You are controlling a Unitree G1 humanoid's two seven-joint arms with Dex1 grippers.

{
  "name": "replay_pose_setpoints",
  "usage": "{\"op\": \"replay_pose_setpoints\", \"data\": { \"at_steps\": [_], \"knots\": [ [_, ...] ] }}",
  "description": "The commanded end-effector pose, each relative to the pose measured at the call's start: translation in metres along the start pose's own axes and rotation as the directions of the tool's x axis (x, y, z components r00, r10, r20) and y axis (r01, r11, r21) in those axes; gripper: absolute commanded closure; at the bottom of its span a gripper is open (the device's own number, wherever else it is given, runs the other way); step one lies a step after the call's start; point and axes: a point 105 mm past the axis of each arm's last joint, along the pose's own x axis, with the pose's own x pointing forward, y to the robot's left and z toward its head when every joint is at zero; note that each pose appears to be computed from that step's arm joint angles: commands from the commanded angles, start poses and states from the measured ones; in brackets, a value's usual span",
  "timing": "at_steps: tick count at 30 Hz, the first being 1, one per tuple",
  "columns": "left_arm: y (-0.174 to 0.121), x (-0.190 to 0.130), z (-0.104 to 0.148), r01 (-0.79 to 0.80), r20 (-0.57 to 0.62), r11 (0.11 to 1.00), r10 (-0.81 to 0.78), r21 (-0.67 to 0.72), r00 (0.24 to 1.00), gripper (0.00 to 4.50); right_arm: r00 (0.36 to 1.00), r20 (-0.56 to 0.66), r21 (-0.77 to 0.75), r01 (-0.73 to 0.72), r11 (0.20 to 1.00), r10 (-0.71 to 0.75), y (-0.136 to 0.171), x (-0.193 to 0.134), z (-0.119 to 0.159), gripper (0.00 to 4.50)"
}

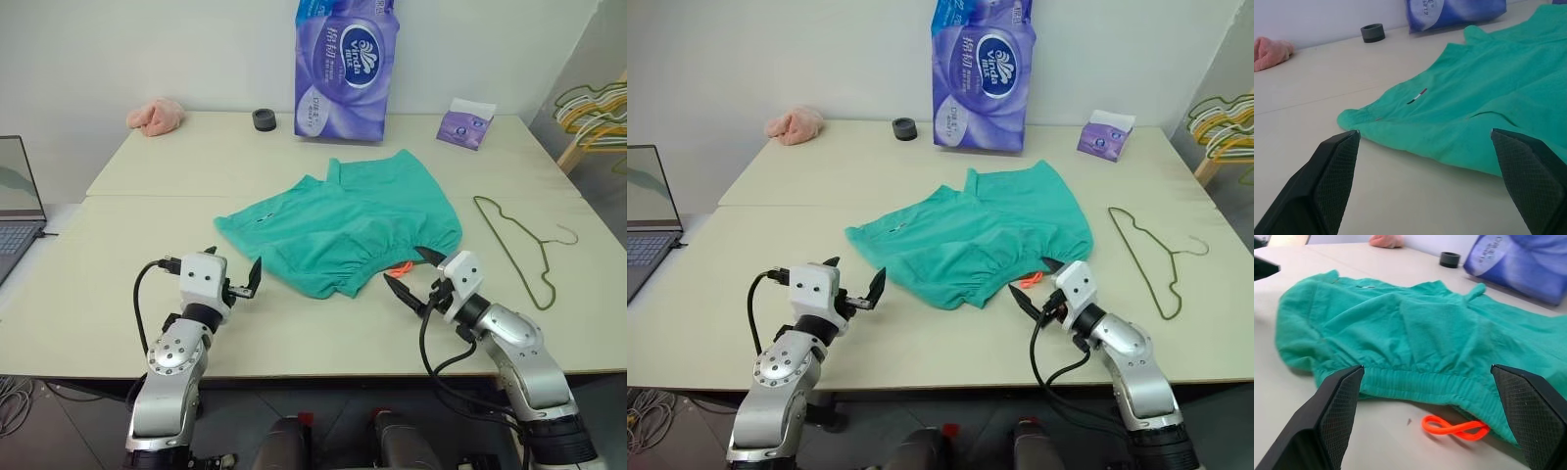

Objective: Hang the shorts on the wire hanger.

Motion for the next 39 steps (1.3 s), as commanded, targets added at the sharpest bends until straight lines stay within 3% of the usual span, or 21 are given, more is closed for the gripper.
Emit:
{"op": "replay_pose_setpoints", "data": {
  "at_steps": [1, 7, 15, 20, 23, 29, 34, 39],
  "knots": [
    [-0.016, -0.006, 0.023, 0.161, 0.094, 0.987, -0.162, 0.012, 0.982, 0.00, 0.992, 0.045, -0.066, -0.117, 0.991, 0.120, 0.014, -0.002, 0.019, 0.07],
    [-0.018, -0.023, 0.026, 0.438, 0.036, 0.899, -0.438, 0.000, 0.898, 0.00, 0.963, -0.018, -0.136, -0.269, 0.953, 0.269, 0.033, 0.007, 0.017, 0.07],
    [0.003, -0.029, 0.039, 0.570, -0.034, 0.822, -0.569, 0.013, 0.821, 0.00, 0.930, -0.122, -0.228, -0.366, 0.902, 0.347, 0.059, 0.050, 0.004, 0.07],
    [0.008, -0.025, 0.044, 0.575, -0.048, 0.817, -0.573, 0.040, 0.818, 0.00, 0.909, -0.188, -0.314, -0.413, 0.855, 0.371, 0.077, 0.078, -0.004, 0.07],
    [0.010, -0.021, 0.047, 0.565, -0.043, 0.823, -0.564, 0.052, 0.825, 0.00, 0.937, -0.208, -0.370, -0.341, 0.864, 0.281, 0.067, 0.095, -0.007, 0.60],
    [0.010, -0.017, 0.047, 0.554, -0.043, 0.830, -0.552, 0.067, 0.833, 0.00, 0.943, -0.221, -0.398, -0.321, 0.859, 0.250, 0.058, 0.099, -0.005, 2.71],
    [0.010, -0.014, 0.044, 0.555, -0.056, 0.828, -0.552, 0.085, 0.832, 0.00, 0.925, -0.218, -0.446, -0.377, 0.812, 0.310, 0.064, 0.090, 0.006, 4.43],
    [0.002, -0.015, 0.036, 0.611, -0.102, 0.785, -0.603, 0.103, 0.791, 0.00, 0.850, -0.278, -0.479, -0.527, 0.702, 0.448, 0.071, 0.054, 0.012, 4.43]
  ]
}}
